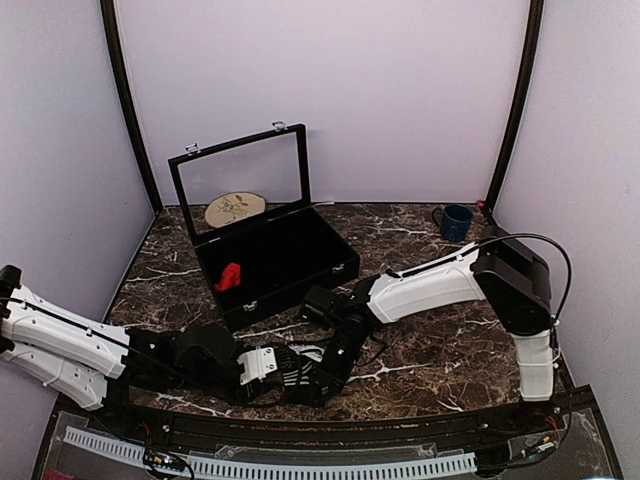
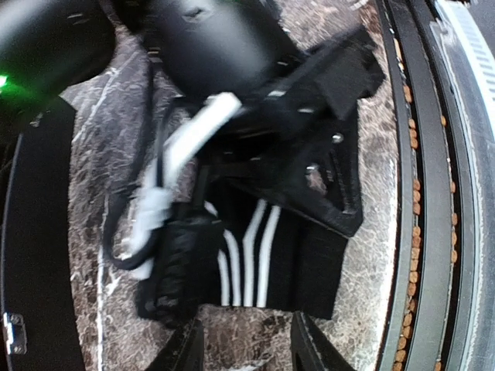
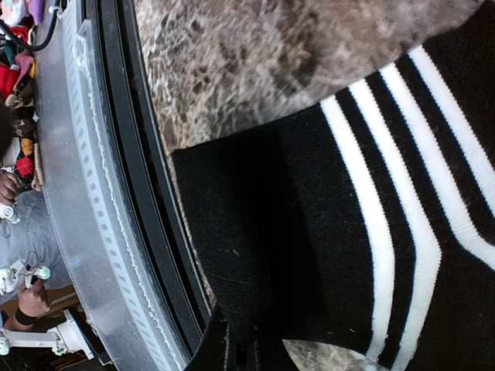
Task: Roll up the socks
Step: Roll the sock at the center of the board.
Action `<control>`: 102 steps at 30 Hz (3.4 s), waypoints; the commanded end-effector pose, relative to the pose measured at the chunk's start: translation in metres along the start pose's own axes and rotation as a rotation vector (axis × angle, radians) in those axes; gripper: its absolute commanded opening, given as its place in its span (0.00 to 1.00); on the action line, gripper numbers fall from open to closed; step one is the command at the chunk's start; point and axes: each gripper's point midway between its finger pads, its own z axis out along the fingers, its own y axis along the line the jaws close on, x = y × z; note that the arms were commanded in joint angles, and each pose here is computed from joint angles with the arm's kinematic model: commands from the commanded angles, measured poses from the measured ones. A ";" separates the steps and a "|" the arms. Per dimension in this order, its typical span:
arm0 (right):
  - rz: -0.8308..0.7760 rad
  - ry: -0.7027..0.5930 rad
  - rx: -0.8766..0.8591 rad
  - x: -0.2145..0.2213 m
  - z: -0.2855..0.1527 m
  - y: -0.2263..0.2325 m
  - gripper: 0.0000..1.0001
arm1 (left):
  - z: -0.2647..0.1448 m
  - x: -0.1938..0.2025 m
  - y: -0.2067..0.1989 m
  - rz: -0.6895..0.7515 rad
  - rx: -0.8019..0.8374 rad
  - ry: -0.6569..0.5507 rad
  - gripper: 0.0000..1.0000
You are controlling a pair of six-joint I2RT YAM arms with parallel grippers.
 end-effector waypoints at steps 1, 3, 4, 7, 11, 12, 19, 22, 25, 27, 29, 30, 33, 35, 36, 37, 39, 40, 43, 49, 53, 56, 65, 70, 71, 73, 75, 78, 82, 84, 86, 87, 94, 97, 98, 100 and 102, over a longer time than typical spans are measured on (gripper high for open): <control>0.035 0.040 0.027 0.003 0.005 -0.018 0.00 | 0.007 -0.015 -0.011 0.066 0.048 -0.019 0.42; 0.039 0.040 0.019 0.001 0.005 -0.019 0.00 | 0.011 -0.014 -0.015 0.081 0.067 -0.010 0.42; 0.041 0.041 0.015 0.001 0.005 -0.019 0.00 | 0.012 -0.014 -0.018 0.090 0.077 -0.006 0.42; 0.046 0.043 0.006 0.002 0.005 -0.019 0.00 | 0.017 -0.014 -0.025 0.132 0.101 0.007 0.42; 0.053 0.049 -0.005 0.004 0.005 -0.020 0.00 | 0.025 -0.010 -0.035 0.193 0.132 0.042 0.42; 0.054 0.050 -0.008 0.005 0.005 -0.020 0.00 | 0.027 -0.009 -0.037 0.204 0.136 0.050 0.42; 0.064 0.055 -0.018 0.007 0.004 -0.023 0.00 | 0.038 0.003 -0.040 0.244 0.135 0.113 0.39; 0.065 0.058 -0.022 0.008 0.003 -0.023 0.00 | 0.042 0.009 -0.039 0.258 0.126 0.141 0.37; 0.064 0.063 -0.025 0.008 0.003 -0.023 0.00 | 0.045 0.013 -0.040 0.270 0.130 0.162 0.36; 0.063 0.060 -0.028 0.007 0.002 -0.023 0.00 | 0.048 0.015 -0.040 0.277 0.126 0.176 0.35; 0.065 0.061 -0.031 0.007 0.002 -0.023 0.00 | 0.050 0.018 -0.038 0.281 0.114 0.190 0.35; 0.064 0.061 -0.033 0.007 0.002 -0.023 0.00 | 0.051 0.019 -0.037 0.285 0.112 0.198 0.34; 0.065 0.060 -0.038 0.006 0.001 -0.023 0.00 | 0.054 0.023 -0.037 0.292 0.107 0.216 0.33; 0.068 0.062 -0.038 0.007 0.002 -0.023 0.00 | 0.054 0.024 -0.038 0.296 0.113 0.221 0.31; 0.068 0.063 -0.038 0.007 0.002 -0.024 0.00 | 0.054 0.024 -0.039 0.300 0.119 0.223 0.29; 0.068 0.062 -0.038 0.007 0.002 -0.024 0.00 | 0.054 0.025 -0.040 0.302 0.125 0.227 0.27; 0.069 0.062 -0.038 0.006 0.002 -0.024 0.00 | 0.053 0.027 -0.044 0.301 0.151 0.233 0.21; 0.069 0.061 -0.038 0.006 0.002 -0.024 0.00 | 0.053 0.027 -0.046 0.297 0.165 0.236 0.19; 0.070 0.055 -0.031 0.004 0.000 -0.025 0.00 | 0.051 0.031 -0.053 0.284 0.207 0.254 0.15; 0.066 0.030 -0.025 0.001 -0.007 -0.024 0.19 | 0.050 0.029 -0.060 0.248 0.271 0.272 0.08; 0.065 0.020 -0.016 0.001 -0.010 -0.025 0.27 | 0.053 0.027 -0.056 0.205 0.287 0.296 0.08; 0.073 0.009 -0.012 0.004 -0.013 -0.025 0.30 | 0.054 0.023 -0.046 0.151 0.288 0.299 0.09; 0.111 -0.074 0.007 0.014 -0.030 -0.028 0.35 | 0.063 0.013 -0.023 0.000 0.316 0.291 0.09; 0.127 -0.133 0.030 0.012 -0.043 -0.031 0.39 | 0.072 0.016 -0.028 -0.034 0.388 0.316 0.09; 0.141 -0.129 0.036 0.018 -0.041 -0.034 0.39 | 0.074 0.016 -0.029 -0.038 0.404 0.321 0.09; 0.155 -0.138 0.051 0.022 -0.043 -0.038 0.40 | 0.075 0.016 -0.032 -0.048 0.438 0.335 0.09; 0.165 -0.153 0.069 0.022 -0.046 -0.042 0.40 | 0.076 0.017 -0.034 -0.063 0.464 0.344 0.09; 0.181 -0.181 0.084 0.023 -0.051 -0.046 0.42 | 0.075 0.018 -0.034 -0.091 0.479 0.347 0.09; 0.199 -0.225 0.089 0.020 -0.057 -0.050 0.48 | 0.074 0.022 -0.036 -0.127 0.491 0.350 0.09; 0.210 -0.239 0.091 0.020 -0.060 -0.053 0.49 | 0.075 0.025 -0.036 -0.134 0.487 0.359 0.09; 0.219 -0.246 0.096 0.020 -0.062 -0.056 0.49 | 0.076 0.025 -0.035 -0.142 0.476 0.355 0.09; 0.223 -0.248 0.102 0.020 -0.063 -0.058 0.49 | 0.076 0.025 -0.034 -0.150 0.472 0.351 0.09; 0.273 -0.284 0.167 0.022 -0.075 -0.076 0.51 | 0.078 0.022 -0.033 -0.187 0.480 0.334 0.09; 0.310 -0.299 0.219 0.028 -0.081 -0.088 0.51 | 0.077 0.016 -0.031 -0.214 0.503 0.311 0.09; 0.328 -0.307 0.242 0.031 -0.083 -0.094 0.51 | 0.077 0.015 -0.030 -0.226 0.514 0.307 0.09; 0.353 -0.331 0.285 0.035 -0.090 -0.102 0.51 | 0.077 0.012 -0.028 -0.244 0.542 0.305 0.09; 0.355 -0.358 0.331 0.037 -0.098 -0.106 0.51 | 0.078 0.012 -0.027 -0.269 0.580 0.315 0.09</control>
